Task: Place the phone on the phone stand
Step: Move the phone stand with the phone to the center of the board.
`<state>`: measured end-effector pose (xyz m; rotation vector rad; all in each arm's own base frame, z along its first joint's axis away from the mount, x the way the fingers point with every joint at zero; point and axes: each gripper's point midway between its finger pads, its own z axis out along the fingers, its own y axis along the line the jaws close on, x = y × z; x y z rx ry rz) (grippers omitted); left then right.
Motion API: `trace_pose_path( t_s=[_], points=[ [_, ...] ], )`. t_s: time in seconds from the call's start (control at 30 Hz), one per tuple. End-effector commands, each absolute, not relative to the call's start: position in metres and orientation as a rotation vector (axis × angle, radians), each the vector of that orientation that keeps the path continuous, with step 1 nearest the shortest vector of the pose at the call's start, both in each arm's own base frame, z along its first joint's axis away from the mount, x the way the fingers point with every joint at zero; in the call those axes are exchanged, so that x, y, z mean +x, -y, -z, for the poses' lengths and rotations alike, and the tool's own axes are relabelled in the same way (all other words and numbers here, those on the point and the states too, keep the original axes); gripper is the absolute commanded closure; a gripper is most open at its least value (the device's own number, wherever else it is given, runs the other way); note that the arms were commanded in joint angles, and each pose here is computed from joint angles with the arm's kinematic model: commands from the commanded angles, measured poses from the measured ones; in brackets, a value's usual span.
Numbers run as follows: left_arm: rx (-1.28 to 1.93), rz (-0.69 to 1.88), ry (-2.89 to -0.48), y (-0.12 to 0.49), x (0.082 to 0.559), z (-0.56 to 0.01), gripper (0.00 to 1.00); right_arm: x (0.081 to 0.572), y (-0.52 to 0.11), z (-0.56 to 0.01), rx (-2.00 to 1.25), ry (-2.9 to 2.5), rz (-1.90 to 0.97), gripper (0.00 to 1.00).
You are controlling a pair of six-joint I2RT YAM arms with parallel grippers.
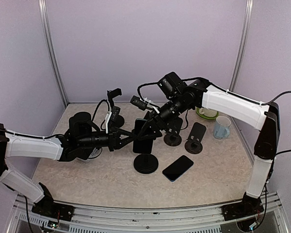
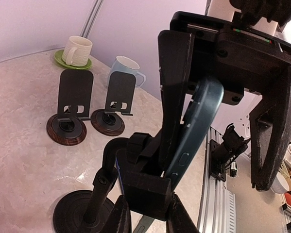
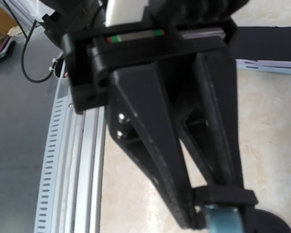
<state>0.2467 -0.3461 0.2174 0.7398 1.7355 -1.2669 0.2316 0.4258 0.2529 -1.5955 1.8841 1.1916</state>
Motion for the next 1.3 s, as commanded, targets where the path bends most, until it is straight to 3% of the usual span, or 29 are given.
trace_pose_path(
  t_s=[0.0, 0.47, 0.93, 1.13, 1.27],
  points=[
    [0.817, 1.351, -1.637, 0.348, 0.227, -0.238, 0.76, 0.255, -0.4, -0.203, -1.563, -2.099, -1.054, 0.36],
    [0.82, 1.34, -1.594, 0.349, 0.232, -0.255, 0.61, 0.253, -0.402, -0.199, -1.568, -2.103, -1.074, 0.42],
    [0.83, 1.344, -1.583, 0.356, 0.238, -0.261, 0.62, 0.252, -0.401, -0.194, -1.572, -2.118, -1.075, 0.46],
    [0.845, 1.347, -1.595, 0.36, 0.24, -0.258, 0.69, 0.253, -0.402, -0.191, -1.571, -2.126, -1.082, 0.47],
    [0.86, 1.356, -1.596, 0.363, 0.239, -0.258, 0.84, 0.252, -0.402, -0.188, -1.574, -2.135, -1.083, 0.47]
  ],
)
